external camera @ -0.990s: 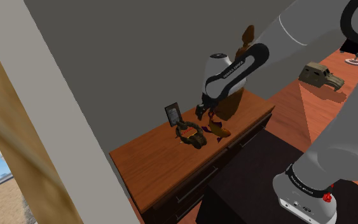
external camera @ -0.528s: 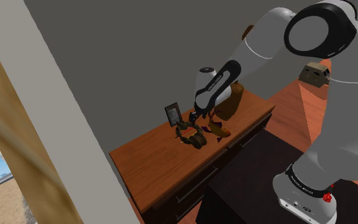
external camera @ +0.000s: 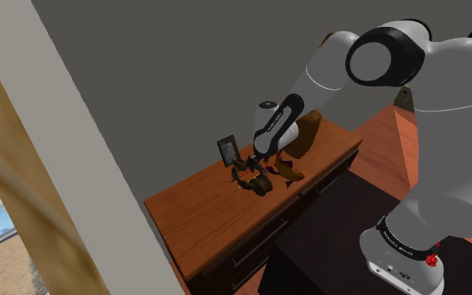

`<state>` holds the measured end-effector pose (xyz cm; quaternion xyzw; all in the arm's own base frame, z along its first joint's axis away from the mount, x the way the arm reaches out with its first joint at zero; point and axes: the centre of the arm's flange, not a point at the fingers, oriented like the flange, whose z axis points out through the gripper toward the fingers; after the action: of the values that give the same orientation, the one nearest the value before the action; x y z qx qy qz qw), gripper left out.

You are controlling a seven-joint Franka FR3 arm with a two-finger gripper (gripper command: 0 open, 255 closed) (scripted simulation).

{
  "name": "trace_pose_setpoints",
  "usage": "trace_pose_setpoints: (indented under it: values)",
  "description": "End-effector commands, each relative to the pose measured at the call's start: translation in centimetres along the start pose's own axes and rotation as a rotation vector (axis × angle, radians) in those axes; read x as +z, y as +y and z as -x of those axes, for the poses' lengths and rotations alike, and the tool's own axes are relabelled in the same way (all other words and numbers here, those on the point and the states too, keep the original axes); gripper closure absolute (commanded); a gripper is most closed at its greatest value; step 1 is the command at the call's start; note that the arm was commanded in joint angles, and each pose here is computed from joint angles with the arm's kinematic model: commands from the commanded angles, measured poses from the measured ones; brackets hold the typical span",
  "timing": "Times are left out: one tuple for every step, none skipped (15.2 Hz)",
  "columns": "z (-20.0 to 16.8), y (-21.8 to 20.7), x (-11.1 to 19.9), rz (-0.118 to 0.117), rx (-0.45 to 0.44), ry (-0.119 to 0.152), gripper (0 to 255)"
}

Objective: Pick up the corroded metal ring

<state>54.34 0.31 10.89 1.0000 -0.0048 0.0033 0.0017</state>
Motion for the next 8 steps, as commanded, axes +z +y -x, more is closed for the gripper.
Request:
trace_pose_setpoints:
  values:
    - [-0.06,-0.01,0.98,0.000,0.000,0.001,0]
    - [-0.06,-0.01,0.98,0.000,0.000,0.001,0]
    - [-0.06,-0.01,0.98,0.000,0.000,0.001,0]
    - [-0.02,0.02,1.00,0.000,0.000,0.001,255]
    - [-0.04,0.01,0.99,0.000,0.000,0.001,255]
    - [-0.02,0.00,0.99,0.000,0.000,0.001,255]
    - [-0.02,0.00,1.00,0.000,0.000,0.001,255]
    - [-0.03,0.00,1.00,0.000,0.000,0.001,255]
